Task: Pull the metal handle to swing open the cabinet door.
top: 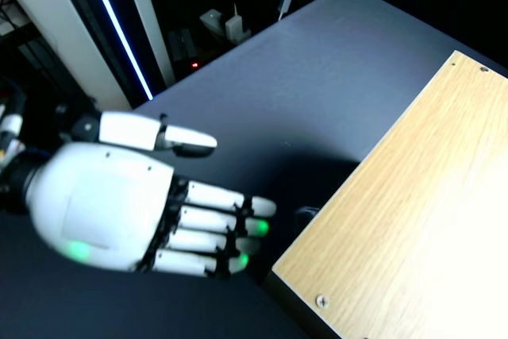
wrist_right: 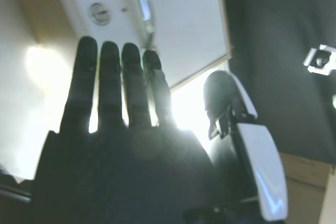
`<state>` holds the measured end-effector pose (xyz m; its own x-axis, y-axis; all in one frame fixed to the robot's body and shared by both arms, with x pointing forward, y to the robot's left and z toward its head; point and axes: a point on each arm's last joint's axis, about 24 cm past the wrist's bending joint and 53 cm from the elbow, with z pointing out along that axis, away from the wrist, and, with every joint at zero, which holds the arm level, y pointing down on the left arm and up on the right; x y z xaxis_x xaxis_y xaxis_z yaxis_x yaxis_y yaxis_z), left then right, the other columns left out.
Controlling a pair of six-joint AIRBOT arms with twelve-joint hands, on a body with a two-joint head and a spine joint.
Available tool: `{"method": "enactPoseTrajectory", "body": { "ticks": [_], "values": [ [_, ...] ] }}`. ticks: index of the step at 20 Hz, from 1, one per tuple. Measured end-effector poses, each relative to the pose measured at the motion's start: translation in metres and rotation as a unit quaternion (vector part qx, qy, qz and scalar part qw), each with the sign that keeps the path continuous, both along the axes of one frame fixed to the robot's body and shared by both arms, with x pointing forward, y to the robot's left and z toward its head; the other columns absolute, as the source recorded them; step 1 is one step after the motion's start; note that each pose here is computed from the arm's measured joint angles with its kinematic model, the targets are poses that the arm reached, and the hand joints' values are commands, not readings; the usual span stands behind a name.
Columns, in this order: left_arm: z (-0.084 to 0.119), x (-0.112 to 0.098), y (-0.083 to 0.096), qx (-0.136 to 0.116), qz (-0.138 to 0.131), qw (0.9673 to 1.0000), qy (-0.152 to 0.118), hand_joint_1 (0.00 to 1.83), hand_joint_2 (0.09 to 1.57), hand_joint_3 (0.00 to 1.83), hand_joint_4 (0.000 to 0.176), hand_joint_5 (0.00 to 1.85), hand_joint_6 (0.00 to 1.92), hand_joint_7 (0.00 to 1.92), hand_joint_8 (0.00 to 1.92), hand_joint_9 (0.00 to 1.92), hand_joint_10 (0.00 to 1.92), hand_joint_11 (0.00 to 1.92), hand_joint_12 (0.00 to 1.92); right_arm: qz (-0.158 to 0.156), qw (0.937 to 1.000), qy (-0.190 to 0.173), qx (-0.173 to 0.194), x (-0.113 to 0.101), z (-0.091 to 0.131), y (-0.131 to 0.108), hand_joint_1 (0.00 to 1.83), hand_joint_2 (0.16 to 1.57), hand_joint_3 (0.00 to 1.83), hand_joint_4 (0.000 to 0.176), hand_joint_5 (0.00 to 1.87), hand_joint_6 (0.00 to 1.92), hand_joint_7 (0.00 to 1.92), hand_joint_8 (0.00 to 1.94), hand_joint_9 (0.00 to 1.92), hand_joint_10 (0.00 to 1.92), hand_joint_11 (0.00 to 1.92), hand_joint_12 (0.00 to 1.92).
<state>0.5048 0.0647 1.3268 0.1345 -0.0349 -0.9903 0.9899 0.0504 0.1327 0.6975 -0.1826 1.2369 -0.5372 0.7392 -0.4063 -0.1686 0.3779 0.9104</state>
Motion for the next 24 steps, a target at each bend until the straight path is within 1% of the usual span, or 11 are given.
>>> {"method": "enactPoseTrajectory", "body": {
  "ticks": [4, 7, 10, 11, 13, 15, 18, 21, 22, 24],
  "values": [
    [0.0, 0.0, 0.0, 0.0, 0.0, 1.0, 0.0, 0.0, 1.57, 0.09, 0.0, 0.27, 0.0, 0.28, 0.0, 0.25, 0.0, 0.0, 0.59, -0.007, 0.9999, 0.015, -0.001, -0.004, -0.005, -0.002, 0.0, 1.51, 0.0, 0.0, 0.15, 0.0, 0.17, 0.0, 0.16, 0.0, 0.0, 0.51],
    [0.0, 0.0, 0.0, 0.0, 0.0, 1.0, 0.0, 0.0, 1.57, 0.1, 0.0, 0.28, 0.0, 0.29, 0.0, 0.26, 0.0, 0.0, 0.61, -0.015, 0.999, 0.04, 0.012, -0.007, -0.012, 0.0, 0.0, 1.51, 0.0, 0.0, 0.15, 0.0, 0.17, 0.0, 0.15, 0.0, 0.0, 0.49],
    [0.0, 0.0, 0.0, 0.0, 0.0, 1.0, 0.0, 0.0, 1.57, 0.1, 0.0, 0.27, 0.0, 0.29, 0.0, 0.25, 0.0, 0.0, 0.58, -0.017, 0.9984, 0.053, 0.009, -0.009, -0.019, 0.002, 0.0, 1.52, 0.0, 0.0, 0.15, 0.0, 0.18, 0.0, 0.16, 0.0, 0.0, 0.5],
    [0.0, 0.0, 0.0, 0.0, 0.0, 1.0, 0.0, 0.0, 1.57, 0.1, 0.0, 0.27, 0.0, 0.29, 0.0, 0.26, 0.0, 0.0, 0.59, -0.025, 0.9964, 0.075, 0.031, -0.009, -0.021, 0.0, 0.0, 1.52, 0.0, 0.0, 0.16, 0.0, 0.18, 0.0, 0.17, 0.0, 0.0, 0.53],
    [0.0, 0.0, 0.0, 0.0, 0.0, 1.0, 0.0, 0.0, 1.57, 0.1, 0.0, 0.27, 0.0, 0.29, 0.0, 0.26, 0.0, 0.0, 0.58, -0.032, 0.9923, 0.103, 0.062, -0.011, -0.025, -0.001, 0.0, 1.52, 0.0, 0.0, 0.16, 0.0, 0.19, 0.0, 0.17, 0.0, 0.0, 0.54],
    [0.0, 0.0, 0.0, 0.0, 0.0, 1.0, 0.0, 0.0, 1.57, 0.09, 0.0, 0.28, 0.0, 0.3, 0.0, 0.26, 0.0, 0.0, 0.6, -0.036, 0.9902, 0.116, 0.069, -0.01, -0.029, 0.0, 0.0, 1.52, 0.0, 0.0, 0.15, 0.0, 0.18, 0.0, 0.16, 0.0, 0.0, 0.52],
    [0.0, 0.0, 0.0, 0.0, 0.0, 1.0, 0.0, 0.0, 1.57, 0.1, 0.0, 0.27, 0.0, 0.29, 0.0, 0.26, 0.0, 0.0, 0.59, -0.037, 0.9824, 0.145, 0.112, -0.01, -0.031, 0.007, 0.0, 1.52, 0.0, 0.0, 0.16, 0.0, 0.19, 0.0, 0.17, 0.0, 0.0, 0.54],
    [0.0, 0.0, 0.0, 0.0, 0.0, 1.0, 0.0, 0.0, 1.57, 0.09, 0.0, 0.27, 0.0, 0.29, 0.0, 0.26, 0.0, 0.0, 0.59, -0.04, 0.9775, 0.16, 0.131, -0.004, -0.034, 0.011, 0.0, 1.51, 0.0, 0.0, 0.15, 0.0, 0.18, 0.0, 0.16, 0.0, 0.0, 0.52],
    [0.0, 0.0, 0.0, 0.0, 0.0, 1.0, 0.0, 0.0, 1.57, 0.09, 0.0, 0.27, 0.0, 0.29, 0.0, 0.26, 0.0, 0.0, 0.59, -0.043, 0.9761, 0.164, 0.136, -0.001, -0.035, 0.01, 0.0, 1.51, 0.0, 0.0, 0.16, 0.0, 0.18, 0.0, 0.17, 0.0, 0.0, 0.53],
    [0.0, 0.0, 0.0, 0.0, 0.0, 1.0, 0.0, 0.0, 1.57, 0.09, 0.0, 0.28, 0.0, 0.29, 0.0, 0.26, 0.0, 0.0, 0.6, -0.054, 0.9715, 0.176, 0.149, 0.005, -0.039, 0.006, 0.0, 1.52, 0.0, 0.0, 0.16, 0.0, 0.18, 0.0, 0.16, 0.0, 0.0, 0.52]
  ]
}}
